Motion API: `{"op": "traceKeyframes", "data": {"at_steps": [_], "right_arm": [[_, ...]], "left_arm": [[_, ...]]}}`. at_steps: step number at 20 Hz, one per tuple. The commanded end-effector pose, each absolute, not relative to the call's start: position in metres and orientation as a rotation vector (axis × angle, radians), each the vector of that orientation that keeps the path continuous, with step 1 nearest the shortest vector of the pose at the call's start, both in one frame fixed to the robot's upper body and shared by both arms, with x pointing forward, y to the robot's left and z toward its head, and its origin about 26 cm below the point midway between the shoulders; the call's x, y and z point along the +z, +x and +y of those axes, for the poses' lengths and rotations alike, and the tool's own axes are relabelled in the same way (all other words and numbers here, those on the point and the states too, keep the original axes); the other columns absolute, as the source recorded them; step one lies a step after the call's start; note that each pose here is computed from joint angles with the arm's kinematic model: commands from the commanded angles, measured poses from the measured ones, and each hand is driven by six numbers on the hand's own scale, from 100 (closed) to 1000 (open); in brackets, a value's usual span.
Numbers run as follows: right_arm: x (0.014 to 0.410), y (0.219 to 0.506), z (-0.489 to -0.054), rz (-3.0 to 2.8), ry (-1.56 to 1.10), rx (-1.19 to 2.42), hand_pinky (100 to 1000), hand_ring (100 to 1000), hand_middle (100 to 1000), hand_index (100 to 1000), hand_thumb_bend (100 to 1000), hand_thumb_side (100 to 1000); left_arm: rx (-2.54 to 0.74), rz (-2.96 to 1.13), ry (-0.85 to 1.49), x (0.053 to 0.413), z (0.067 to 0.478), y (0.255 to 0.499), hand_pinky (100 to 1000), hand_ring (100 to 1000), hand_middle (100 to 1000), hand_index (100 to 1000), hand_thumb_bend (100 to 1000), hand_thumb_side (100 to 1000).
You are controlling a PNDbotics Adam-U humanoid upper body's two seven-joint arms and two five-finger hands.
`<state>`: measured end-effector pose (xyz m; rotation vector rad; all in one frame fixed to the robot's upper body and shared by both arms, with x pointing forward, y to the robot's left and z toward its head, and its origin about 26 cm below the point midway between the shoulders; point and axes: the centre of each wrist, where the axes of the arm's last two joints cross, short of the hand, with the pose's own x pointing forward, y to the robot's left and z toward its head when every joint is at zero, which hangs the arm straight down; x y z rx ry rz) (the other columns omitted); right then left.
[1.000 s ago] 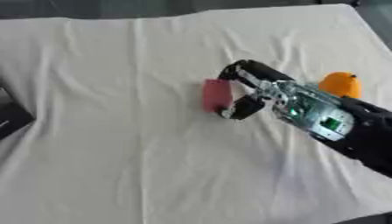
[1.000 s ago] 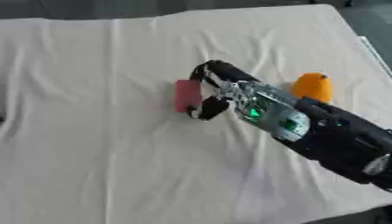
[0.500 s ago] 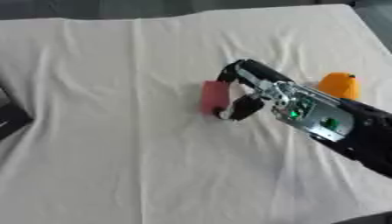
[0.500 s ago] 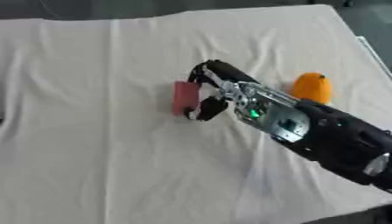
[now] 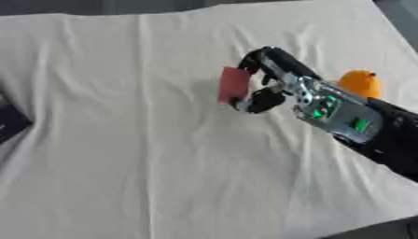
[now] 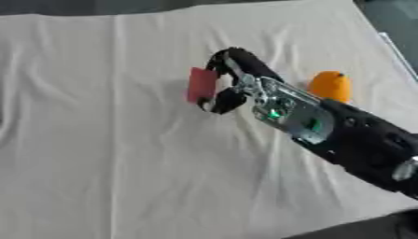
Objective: Pick up the objects with one hand, pass them to the other hand, and then place them into the box on the other side of the table.
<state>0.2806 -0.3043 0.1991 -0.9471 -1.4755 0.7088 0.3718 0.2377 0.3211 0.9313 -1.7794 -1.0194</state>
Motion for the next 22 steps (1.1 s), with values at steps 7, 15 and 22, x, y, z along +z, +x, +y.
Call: {"op": "traceKeyframes", "data": {"at_steps": [7, 15, 22], "right_arm": [[0.200, 0.281, -0.295, -1.673, -0.952, 0.398, 331, 687, 480, 461, 432, 120], [0.197, 0.282, -0.283, -1.738, -0.847, 0.127, 320, 688, 485, 462, 445, 124], [0.189, 0.281, -0.278, -1.844, -0.659, 0.062, 340, 698, 493, 466, 456, 135]], "left_arm": [[-1.028, -1.847, 0.955, 0.343, 0.233, 0.366, 962, 750, 674, 726, 100, 630], [-1.101, -1.912, 0.901, 0.355, 0.216, 0.360, 939, 742, 672, 729, 115, 619], [-1.268, -2.006, 0.787, 0.367, 0.187, 0.346, 929, 744, 679, 741, 143, 607]]}}
